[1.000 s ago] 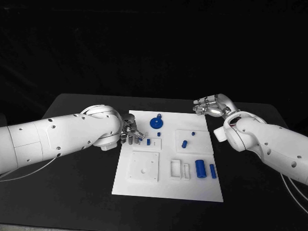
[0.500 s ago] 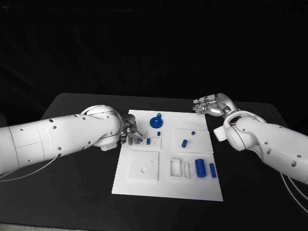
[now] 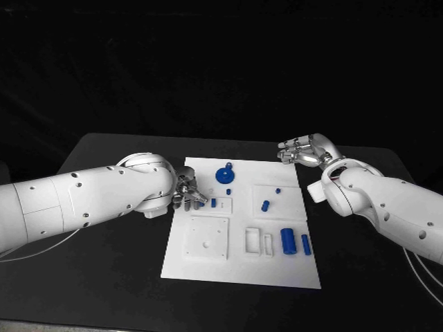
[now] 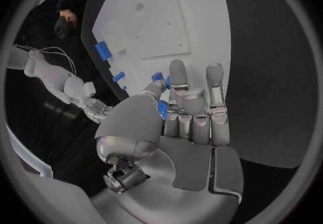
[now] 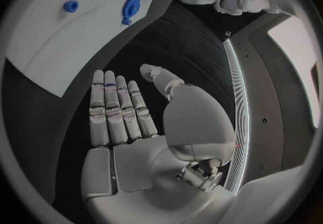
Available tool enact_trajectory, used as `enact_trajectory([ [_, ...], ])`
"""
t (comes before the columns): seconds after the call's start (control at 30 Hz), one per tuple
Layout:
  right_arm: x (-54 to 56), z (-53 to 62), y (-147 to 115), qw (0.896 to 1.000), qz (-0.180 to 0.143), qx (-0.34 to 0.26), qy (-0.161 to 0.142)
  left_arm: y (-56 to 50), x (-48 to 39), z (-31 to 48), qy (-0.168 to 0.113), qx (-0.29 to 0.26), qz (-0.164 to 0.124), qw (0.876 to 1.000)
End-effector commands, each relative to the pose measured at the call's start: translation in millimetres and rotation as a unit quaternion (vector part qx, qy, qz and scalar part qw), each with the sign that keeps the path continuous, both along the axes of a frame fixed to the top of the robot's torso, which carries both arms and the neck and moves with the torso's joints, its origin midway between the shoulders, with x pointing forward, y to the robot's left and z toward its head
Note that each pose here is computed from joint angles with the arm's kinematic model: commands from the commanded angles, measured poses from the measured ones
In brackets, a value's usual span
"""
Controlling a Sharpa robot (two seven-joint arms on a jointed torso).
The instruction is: Assemble the parts on the task board
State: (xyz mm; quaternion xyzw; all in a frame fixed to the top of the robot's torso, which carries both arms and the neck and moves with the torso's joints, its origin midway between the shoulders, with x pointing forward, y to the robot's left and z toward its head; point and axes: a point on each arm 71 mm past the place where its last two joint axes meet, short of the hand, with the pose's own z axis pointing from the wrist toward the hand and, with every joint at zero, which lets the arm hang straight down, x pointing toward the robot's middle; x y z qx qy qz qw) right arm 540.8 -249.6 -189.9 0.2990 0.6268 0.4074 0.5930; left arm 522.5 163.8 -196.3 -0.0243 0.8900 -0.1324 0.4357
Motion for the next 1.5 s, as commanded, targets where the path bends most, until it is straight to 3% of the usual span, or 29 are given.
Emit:
enact_trajectory([
  [0.03, -0.3, 0.1, 1.8, 1.0, 0.009, 0.001, -0.001, -2.0, -1.5, -1.0, 0.001, 0.005, -0.016, 1.0],
  [1.07, -0.7, -1.0, 1.2, 1.0, 0.009, 0.001, 0.0, -1.3, -0.3, 0.5, -0.016, 0.011, -0.019, 1.0],
  [1.5, -0.8, -1.7, 0.6, 1.0, 0.009, 0.001, 0.001, -0.6, -1.5, -1.0, -0.008, 0.019, -0.024, 1.0],
])
